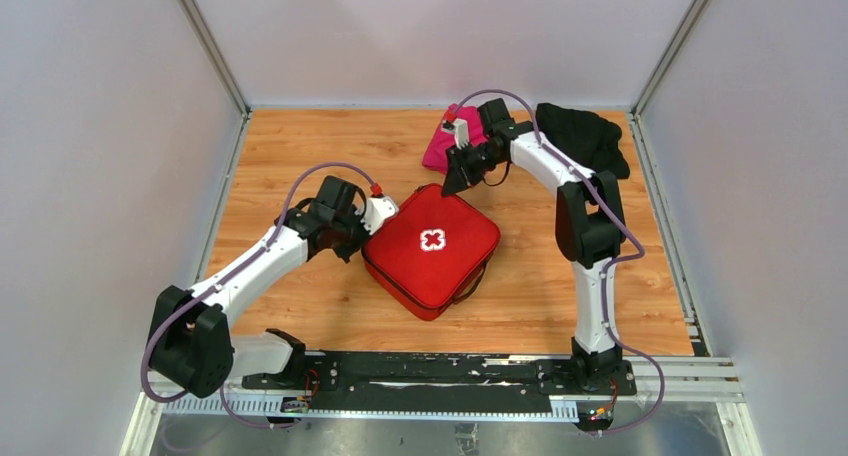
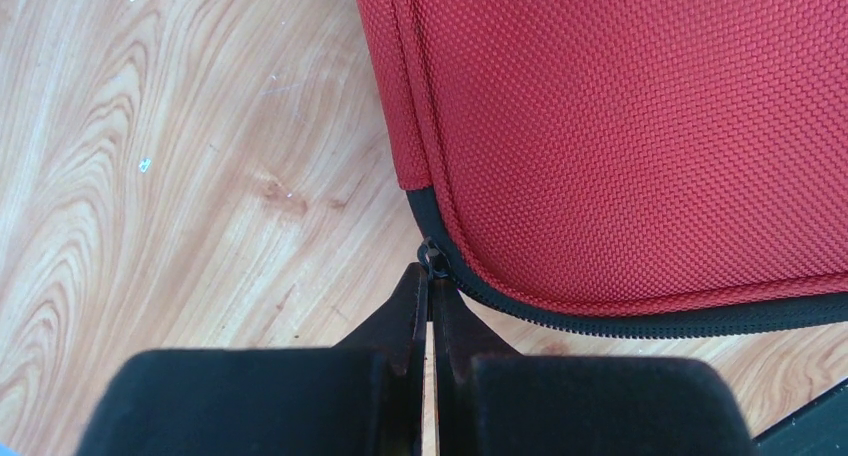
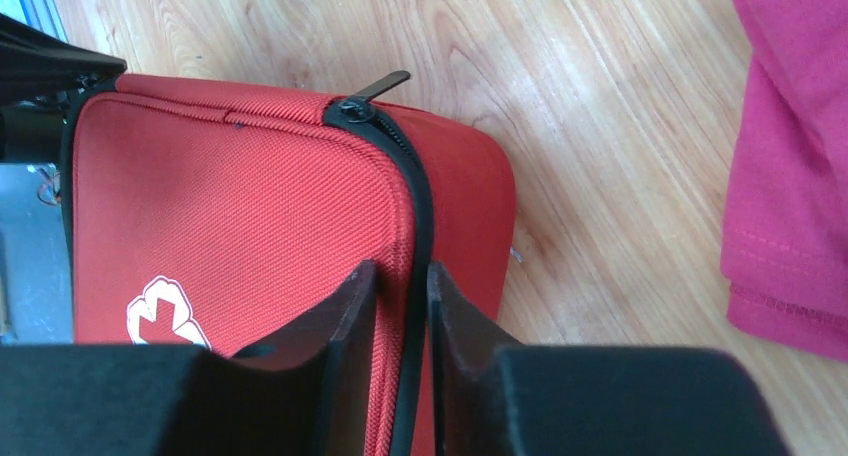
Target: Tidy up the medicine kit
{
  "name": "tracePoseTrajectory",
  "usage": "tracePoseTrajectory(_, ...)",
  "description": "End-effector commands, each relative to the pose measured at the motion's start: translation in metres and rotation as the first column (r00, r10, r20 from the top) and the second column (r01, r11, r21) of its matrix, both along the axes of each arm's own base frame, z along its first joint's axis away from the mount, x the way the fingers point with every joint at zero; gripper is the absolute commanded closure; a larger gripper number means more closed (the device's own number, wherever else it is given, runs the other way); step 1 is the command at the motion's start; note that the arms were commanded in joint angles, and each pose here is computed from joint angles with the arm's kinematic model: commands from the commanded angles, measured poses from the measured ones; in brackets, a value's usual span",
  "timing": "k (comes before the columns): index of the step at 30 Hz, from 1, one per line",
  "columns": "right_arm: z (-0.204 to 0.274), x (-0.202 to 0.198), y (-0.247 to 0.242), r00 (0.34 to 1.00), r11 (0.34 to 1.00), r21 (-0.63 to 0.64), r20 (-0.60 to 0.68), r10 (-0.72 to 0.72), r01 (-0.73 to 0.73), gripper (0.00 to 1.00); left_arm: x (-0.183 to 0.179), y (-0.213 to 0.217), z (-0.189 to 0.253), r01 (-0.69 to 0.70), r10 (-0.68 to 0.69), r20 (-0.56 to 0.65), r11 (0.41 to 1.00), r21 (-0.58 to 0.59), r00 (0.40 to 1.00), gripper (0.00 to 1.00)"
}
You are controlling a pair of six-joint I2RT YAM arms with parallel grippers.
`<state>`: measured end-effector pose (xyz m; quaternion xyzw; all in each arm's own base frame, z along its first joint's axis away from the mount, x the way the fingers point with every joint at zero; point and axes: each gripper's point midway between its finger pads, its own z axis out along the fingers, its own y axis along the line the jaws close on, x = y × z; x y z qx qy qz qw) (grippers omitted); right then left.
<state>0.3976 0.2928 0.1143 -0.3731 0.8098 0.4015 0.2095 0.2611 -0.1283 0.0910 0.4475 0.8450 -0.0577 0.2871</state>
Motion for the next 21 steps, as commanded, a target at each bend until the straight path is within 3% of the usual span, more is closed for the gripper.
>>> tracePoseTrajectory(1, -0.025, -0.02, -0.01, 0.989, 0.999, -0.04, -0.147, -0.019, 0.013, 0.85, 0.016, -0.018, 0.015, 0.011, -0.005, 0.063, 0.996, -0.086, 0.998, 1.0)
tracePoseTrajectory(3, -0.026, -0.017, -0.015, 0.985, 0.997, -0.055, -0.163, -0.054, 0.045, 0.99, 0.014, -0.019, 0.015, -0.006, 0.012, 0.052, 0.995, -0.097, 0.999, 1.0)
tracePoseTrajectory(4, -0.027, -0.014, -0.018, 0.983, 0.996, -0.065, -0.168, -0.077, 0.067, 1.0, 0.014, -0.019, 0.015, -0.025, 0.029, 0.043, 0.994, -0.104, 0.999, 1.0)
tracePoseTrajectory(9, -0.028, -0.001, -0.035, 0.965, 0.974, -0.098, -0.146, -0.217, 0.205, 1.0, 0.011, -0.016, 0.013, -0.091, 0.091, 0.003, 0.99, -0.108, 0.996, 1.0)
tracePoseTrajectory(21, -0.033, 0.014, -0.079, 0.845, 0.835, -0.164, -0.024, -0.535, 0.524, 1.0, -0.006, 0.0, 0.012, -0.206, 0.204, -0.031, 0.975, -0.083, 0.978, 1.0)
